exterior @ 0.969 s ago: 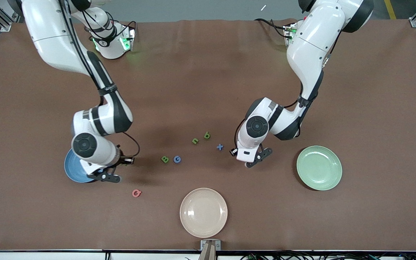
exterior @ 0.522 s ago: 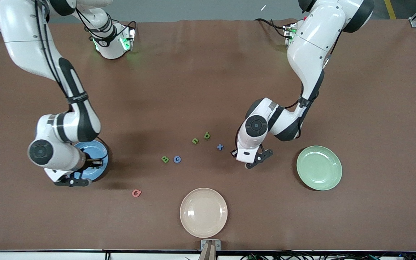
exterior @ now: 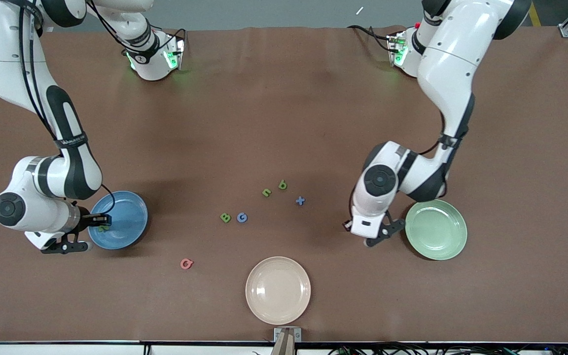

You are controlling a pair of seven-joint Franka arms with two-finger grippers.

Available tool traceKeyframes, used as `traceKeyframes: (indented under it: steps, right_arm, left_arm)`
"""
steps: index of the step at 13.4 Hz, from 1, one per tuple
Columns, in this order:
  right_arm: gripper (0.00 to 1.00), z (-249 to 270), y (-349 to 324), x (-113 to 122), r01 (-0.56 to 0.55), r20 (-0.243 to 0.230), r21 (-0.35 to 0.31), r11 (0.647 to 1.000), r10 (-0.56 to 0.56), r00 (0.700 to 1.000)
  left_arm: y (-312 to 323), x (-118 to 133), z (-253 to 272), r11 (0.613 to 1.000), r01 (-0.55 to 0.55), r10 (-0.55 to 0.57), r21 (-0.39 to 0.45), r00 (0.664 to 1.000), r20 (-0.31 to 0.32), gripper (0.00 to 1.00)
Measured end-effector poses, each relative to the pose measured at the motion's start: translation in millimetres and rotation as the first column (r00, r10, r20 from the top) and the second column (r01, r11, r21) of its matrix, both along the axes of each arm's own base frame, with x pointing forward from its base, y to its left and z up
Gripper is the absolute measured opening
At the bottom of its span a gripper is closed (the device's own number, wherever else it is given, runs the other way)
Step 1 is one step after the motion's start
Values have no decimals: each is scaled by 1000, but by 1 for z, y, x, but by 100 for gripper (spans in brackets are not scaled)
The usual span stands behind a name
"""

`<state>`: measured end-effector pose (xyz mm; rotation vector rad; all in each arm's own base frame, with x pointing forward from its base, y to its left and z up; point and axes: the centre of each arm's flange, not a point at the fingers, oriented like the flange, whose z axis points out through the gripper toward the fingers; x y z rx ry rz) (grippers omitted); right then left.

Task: Sort uppercase to blue plate, lowercase to green plate
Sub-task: 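Release the N onto the blue plate while the left gripper releases the m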

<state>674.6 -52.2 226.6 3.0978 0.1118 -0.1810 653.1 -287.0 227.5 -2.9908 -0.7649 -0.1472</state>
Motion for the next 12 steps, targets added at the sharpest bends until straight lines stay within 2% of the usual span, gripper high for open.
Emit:
traceKeyframes:
  steps: [4,8,10,12]
  right_arm:
    - [99,0,60,2,36,3,5,999,-36,999]
    - [100,2,181,-8,185,32,-16,983,-184,982]
    - [100,4,239,-19,189,51,-13,982,-188,981]
    - [100,7,285,-30,177,72,31,984,-179,981]
  left_arm:
    - [55,22,20,1000,24,-24,15,1000,-2,26]
    - [116,38,18,997,69,-69,28,997,-22,26]
    - [149,45,16,995,90,-89,31,996,-32,26]
    - [170,46,12,994,103,-102,34,994,-46,26]
